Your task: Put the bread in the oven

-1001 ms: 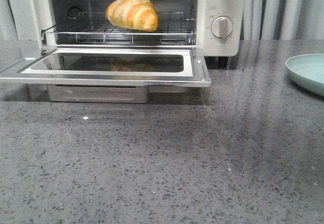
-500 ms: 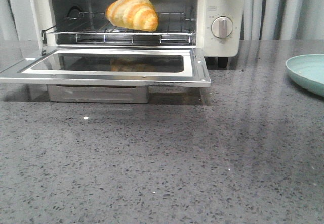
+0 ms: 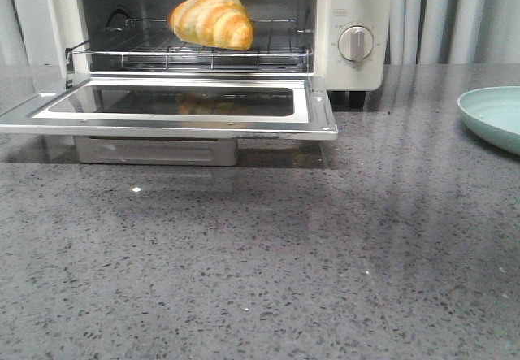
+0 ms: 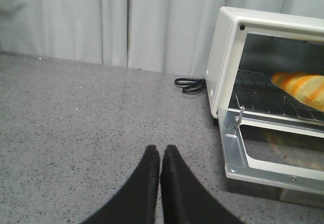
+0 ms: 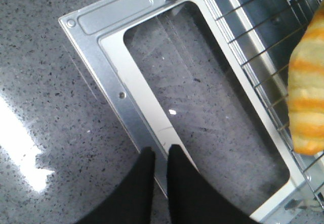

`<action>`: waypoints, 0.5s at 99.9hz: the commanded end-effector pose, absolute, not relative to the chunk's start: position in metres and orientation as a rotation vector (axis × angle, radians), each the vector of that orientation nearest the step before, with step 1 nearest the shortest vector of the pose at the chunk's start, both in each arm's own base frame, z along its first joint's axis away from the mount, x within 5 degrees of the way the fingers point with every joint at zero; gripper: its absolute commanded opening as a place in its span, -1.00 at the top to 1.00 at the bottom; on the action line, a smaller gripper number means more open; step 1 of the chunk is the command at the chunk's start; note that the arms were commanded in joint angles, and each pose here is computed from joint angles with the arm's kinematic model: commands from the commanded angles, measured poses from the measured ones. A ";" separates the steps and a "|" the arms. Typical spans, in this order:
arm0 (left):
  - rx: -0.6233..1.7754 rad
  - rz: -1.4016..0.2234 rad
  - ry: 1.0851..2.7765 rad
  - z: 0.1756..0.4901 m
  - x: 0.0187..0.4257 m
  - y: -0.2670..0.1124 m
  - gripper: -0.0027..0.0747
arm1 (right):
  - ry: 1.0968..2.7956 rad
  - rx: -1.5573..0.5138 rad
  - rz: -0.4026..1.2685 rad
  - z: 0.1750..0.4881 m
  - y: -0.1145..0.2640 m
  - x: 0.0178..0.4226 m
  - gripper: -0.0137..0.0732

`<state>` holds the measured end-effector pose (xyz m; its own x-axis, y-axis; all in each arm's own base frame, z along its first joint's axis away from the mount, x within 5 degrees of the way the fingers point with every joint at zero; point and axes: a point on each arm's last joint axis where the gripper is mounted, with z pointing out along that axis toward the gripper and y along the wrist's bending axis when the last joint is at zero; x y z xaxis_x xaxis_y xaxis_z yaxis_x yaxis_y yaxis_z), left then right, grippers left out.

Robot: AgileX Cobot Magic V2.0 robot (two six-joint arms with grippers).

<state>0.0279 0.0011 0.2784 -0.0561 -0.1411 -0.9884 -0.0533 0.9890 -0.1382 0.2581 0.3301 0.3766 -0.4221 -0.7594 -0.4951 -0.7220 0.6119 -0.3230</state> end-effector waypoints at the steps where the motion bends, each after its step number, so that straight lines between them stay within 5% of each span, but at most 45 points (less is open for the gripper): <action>1: -0.152 -0.094 1.495 0.285 0.026 0.001 0.99 | 2.217 -1.067 -0.112 0.411 0.300 0.248 0.61; 50: -0.204 -0.189 1.559 0.261 0.035 -0.002 0.99 | 2.300 -0.890 -0.162 0.418 0.232 0.216 0.61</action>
<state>0.0407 -0.0016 0.2436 -0.1340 -0.2218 -0.9659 -0.0403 0.9751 -0.2183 0.2288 0.2613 0.3943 -0.5304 -0.6789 -0.5076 -0.6225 0.7184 -0.3104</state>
